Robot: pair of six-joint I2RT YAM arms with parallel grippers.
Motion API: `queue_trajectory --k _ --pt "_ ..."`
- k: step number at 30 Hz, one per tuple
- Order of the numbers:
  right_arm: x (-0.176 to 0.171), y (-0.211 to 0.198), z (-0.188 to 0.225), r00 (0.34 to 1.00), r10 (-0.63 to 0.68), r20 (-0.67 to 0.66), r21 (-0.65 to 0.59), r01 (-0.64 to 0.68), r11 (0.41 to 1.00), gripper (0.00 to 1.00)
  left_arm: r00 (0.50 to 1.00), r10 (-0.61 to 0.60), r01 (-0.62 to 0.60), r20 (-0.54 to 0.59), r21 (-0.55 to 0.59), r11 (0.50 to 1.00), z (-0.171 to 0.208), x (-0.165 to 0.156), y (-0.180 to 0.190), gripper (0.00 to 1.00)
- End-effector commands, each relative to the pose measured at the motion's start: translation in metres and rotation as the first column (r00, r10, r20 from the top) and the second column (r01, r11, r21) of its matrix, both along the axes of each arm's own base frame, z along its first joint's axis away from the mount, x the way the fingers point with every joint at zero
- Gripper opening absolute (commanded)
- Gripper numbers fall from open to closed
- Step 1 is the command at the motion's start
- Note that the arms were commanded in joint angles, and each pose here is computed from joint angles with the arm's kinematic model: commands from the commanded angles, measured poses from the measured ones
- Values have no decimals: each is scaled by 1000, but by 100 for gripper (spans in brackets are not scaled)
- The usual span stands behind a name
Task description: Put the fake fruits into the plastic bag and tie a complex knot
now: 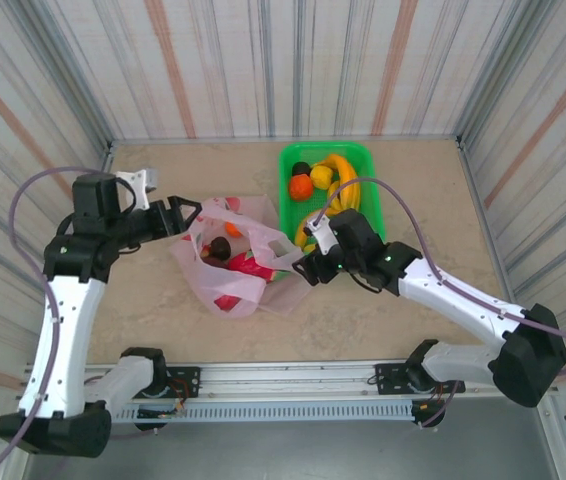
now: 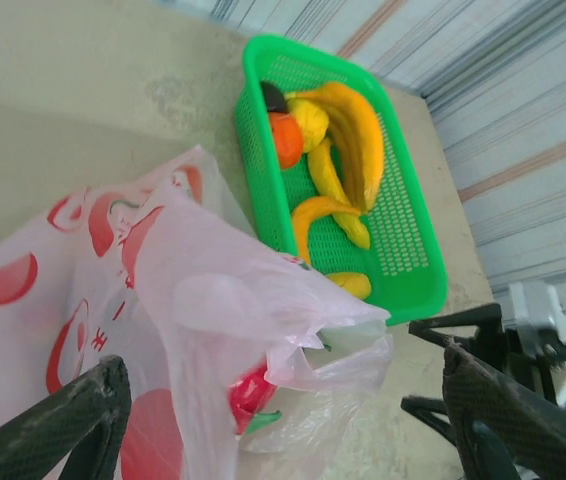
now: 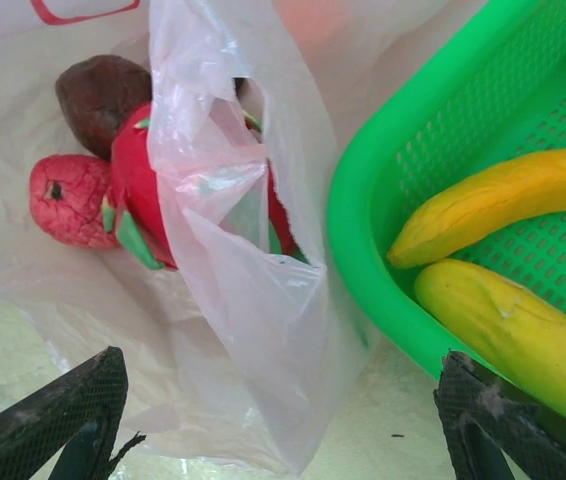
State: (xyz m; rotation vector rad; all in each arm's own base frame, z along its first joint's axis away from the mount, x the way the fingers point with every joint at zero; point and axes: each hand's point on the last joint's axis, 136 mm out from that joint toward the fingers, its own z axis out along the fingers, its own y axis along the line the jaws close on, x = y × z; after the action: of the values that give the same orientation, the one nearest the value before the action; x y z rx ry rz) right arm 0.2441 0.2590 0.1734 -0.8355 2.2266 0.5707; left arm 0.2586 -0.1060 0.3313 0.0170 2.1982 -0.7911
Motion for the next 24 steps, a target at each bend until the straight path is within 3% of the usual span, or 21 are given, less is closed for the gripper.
queue_trajectory --k 1,8,18,24 --pt "5 -3 11 1000 9 26 6 -9 1000 83 993 -88 77 83 125 989 17 -26 -6 83" --pt "11 -16 10 998 -52 24 -14 53 999 83 943 -311 252 118 357 900 20 -69 -54 82" --pt "14 -29 11 994 -112 14 5 112 994 83 852 -523 352 18 719 599 -24 -121 -137 85" --pt "15 -30 18 992 -121 25 30 120 992 83 873 -486 304 -36 821 484 -58 -126 -154 87"
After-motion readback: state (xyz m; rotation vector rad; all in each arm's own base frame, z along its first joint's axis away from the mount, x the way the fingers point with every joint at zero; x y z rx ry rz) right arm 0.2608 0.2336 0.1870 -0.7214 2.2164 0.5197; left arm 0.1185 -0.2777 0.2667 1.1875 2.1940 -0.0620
